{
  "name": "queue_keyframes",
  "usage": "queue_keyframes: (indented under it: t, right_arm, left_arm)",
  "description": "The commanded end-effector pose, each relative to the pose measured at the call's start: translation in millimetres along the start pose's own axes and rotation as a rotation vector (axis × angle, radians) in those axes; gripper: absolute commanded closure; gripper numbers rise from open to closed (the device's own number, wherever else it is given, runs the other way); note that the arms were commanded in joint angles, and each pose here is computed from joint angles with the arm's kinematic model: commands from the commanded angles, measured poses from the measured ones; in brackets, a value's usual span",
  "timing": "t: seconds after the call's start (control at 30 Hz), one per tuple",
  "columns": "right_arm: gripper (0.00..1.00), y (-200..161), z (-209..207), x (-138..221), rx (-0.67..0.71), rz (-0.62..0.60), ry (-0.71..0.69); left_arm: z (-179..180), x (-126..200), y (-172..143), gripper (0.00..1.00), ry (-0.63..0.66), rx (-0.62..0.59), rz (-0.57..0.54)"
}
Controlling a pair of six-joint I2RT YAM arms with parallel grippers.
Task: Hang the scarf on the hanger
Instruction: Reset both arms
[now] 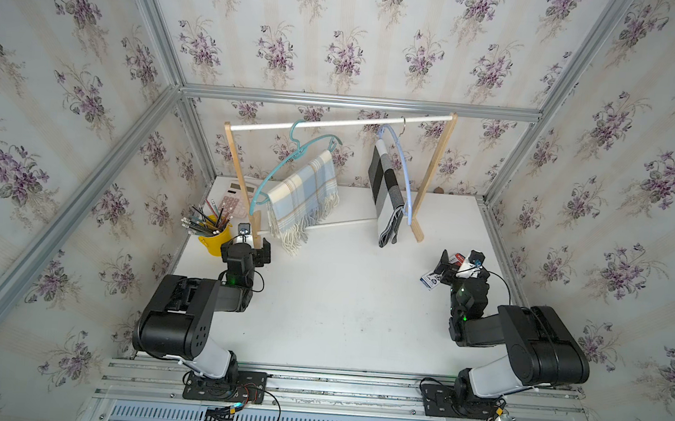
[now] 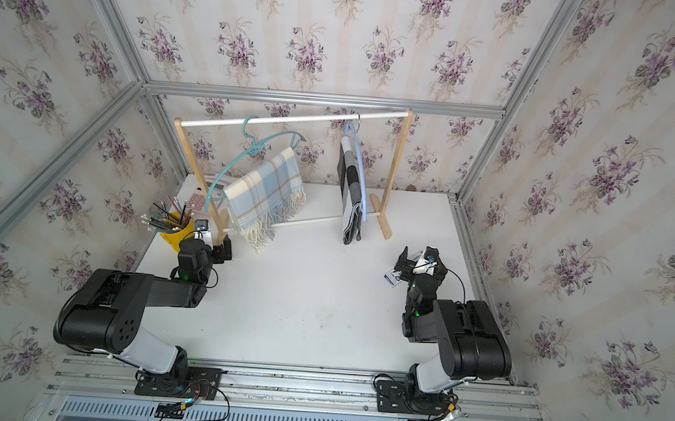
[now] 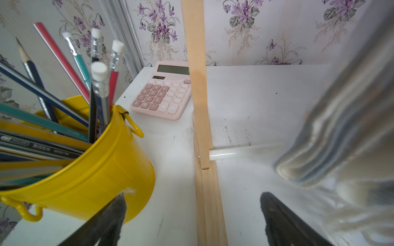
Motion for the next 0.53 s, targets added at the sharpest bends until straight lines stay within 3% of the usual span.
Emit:
queue_keyframes:
  t: [0.0,0.5]
  right_arm:
    - [0.00,3.2,-0.3,-0.7,-0.013,-0.015,-0.002]
    - [0.00,3.0,-0.3,-0.6,-0.013,-0.014,-0.002]
  left_arm:
    - [0.4,-0.4,3.8,0.01,0.005,0.012,-0.022]
    - [0.0,-0.5,3.9,0.01,0.001,0.011,-0.021]
Point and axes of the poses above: each gripper's point midway between its finger pads, its own x axis back along the fingers, its own z axis along the line the jaws close on, y = z × x, the point moved 7 cm from there along x, back along the fingers, and after that the axes turned 13 degrees about x, right-handed, at the moved point
